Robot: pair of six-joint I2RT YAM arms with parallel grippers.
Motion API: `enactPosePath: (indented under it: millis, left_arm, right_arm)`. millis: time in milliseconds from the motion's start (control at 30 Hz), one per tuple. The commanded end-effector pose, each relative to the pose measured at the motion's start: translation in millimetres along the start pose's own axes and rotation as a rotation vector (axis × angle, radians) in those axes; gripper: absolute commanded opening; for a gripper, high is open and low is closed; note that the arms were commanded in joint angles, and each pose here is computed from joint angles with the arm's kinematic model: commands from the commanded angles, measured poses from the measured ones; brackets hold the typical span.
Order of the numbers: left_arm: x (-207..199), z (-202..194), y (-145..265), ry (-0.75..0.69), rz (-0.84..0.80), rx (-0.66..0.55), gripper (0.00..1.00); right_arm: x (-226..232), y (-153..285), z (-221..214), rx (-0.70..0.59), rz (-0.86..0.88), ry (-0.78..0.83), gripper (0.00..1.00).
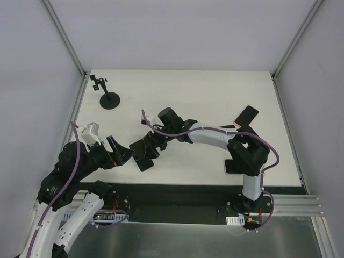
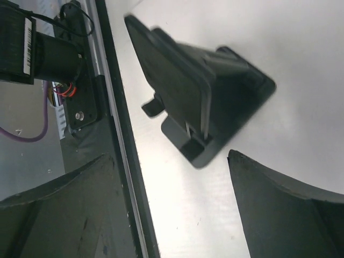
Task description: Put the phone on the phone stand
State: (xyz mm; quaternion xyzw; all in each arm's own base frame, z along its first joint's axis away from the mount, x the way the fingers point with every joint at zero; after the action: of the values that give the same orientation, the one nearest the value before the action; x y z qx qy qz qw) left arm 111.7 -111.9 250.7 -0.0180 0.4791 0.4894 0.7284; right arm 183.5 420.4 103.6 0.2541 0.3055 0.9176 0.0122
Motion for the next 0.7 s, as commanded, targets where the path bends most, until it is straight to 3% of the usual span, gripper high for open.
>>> enactPosePath:
  millis: [0,133,233,333,400,500,533,667]
  left_arm:
    - [-15.0,5.9,8.6,0.021,-0.043,-0.011,0.88]
    - [-16.5,4.8,14.7,0.025,-0.066,-0.03,0.88]
    - [-12.3,3.0,14.9,0.021,-0.066,-0.042,0.89]
    - [-11.0,3.0,12.8,0.03,-0.057,-0.04,0.89]
    - [-11.1,3.5,12.1,0.036,-0.052,-0.037,0.89]
    - [-13.8,7.0,13.0,0.028,-0.052,-0.044,0.89]
    - [-14.5,7.4,13.5,0.025,-0.053,-0.043,0.89]
    - [-16.8,9.7,16.7,0.019,-0.061,-0.056,0.89]
  right_arm:
    - [14.4,-10.8,24.7,-0.017,0.134,0.12,0.88]
    - [8.5,-18.5,38.6,-0.054,0.136,0.13,0.86]
    - [9.9,-24.9,45.4,-0.068,0.17,0.116,0.76]
    - [9.1,-30.6,51.7,-0.104,0.172,0.081,0.62]
    - [7.0,-32.1,62.7,-0.158,0.144,-0.016,0.37]
    - [19.7,-39.2,66.0,-0.254,0.169,-0.14,0.15]
    - [19.3,-40.9,50.2,-0.255,0.147,-0.187,0.01]
    - [27.0,-49.5,54.0,-0.439,0.047,-0.274,0.01]
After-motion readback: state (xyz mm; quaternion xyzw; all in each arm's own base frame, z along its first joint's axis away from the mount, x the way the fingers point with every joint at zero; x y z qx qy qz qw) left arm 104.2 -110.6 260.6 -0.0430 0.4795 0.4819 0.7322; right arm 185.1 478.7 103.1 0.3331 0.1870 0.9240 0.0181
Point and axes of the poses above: each gripper's point midway between its finger pads, its own y axis back along the fingers, its own x axis along the line the jaws close on, z = x × y, the point moved 1 cm from there along y, back along the fingers, and after that the axes turned 5 degrees about y, right-handed, at the moved point
